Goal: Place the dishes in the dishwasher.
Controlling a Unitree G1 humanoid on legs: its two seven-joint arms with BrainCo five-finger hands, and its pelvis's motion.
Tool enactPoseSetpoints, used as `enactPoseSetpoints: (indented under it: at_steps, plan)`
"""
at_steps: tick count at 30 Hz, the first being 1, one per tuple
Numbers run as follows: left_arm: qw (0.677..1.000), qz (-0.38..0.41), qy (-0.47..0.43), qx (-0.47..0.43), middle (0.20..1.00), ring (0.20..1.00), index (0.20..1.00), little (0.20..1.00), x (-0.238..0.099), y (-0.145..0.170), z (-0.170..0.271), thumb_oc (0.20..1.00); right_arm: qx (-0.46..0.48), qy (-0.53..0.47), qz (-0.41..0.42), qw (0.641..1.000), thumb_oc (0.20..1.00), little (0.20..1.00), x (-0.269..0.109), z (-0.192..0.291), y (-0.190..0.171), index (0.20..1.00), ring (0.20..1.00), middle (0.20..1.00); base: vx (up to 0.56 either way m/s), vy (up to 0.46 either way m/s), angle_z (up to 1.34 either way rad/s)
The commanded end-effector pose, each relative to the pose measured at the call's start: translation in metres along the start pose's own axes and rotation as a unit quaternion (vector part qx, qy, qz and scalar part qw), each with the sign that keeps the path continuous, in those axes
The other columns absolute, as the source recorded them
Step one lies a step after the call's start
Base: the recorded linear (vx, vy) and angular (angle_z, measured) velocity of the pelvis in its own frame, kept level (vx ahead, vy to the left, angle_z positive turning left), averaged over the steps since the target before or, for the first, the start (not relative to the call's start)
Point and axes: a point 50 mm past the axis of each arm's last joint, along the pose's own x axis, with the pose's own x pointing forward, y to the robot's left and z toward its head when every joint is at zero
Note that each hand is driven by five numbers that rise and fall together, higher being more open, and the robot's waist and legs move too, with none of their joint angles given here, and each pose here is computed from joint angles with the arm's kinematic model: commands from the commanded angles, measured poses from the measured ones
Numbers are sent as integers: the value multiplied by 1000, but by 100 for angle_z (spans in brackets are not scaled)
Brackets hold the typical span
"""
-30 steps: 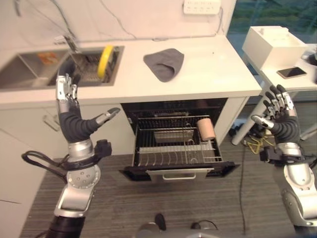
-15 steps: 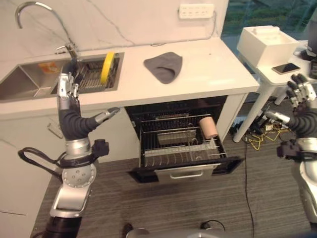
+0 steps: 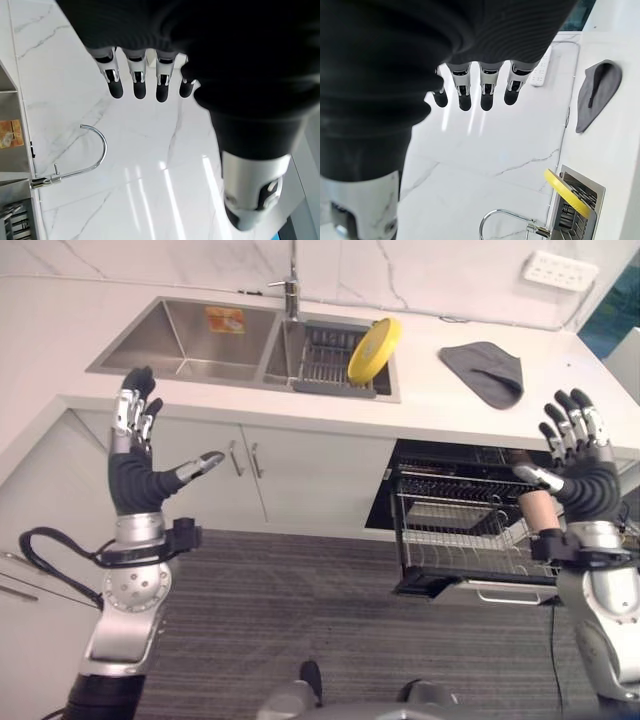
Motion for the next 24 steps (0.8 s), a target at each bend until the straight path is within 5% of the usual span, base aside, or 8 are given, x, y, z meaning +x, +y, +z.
enactPoseSetpoints:
  at_steps: [1,13,24]
  plan:
    - [998,4,-61,-3,1000,1000,1000,1000,4,1,20,1000,-4,-61,-9,998,1000,1000,11,17,-17,1000,1000,1000,32,-25,37]
    - [995,8,19,-95,1000,1000,1000,1000,-7,-5,4,1000,-7,-61,-70,996,1000,1000,6,14,-26,1000,1000,1000,27,-162,0]
    - [993,-1,16,-119,1000,1000,1000,1000,-9,-14,3,1000,-35,-119,-22,992,1000,1000,16,33,-28,1000,1000,1000,154,358,-28]
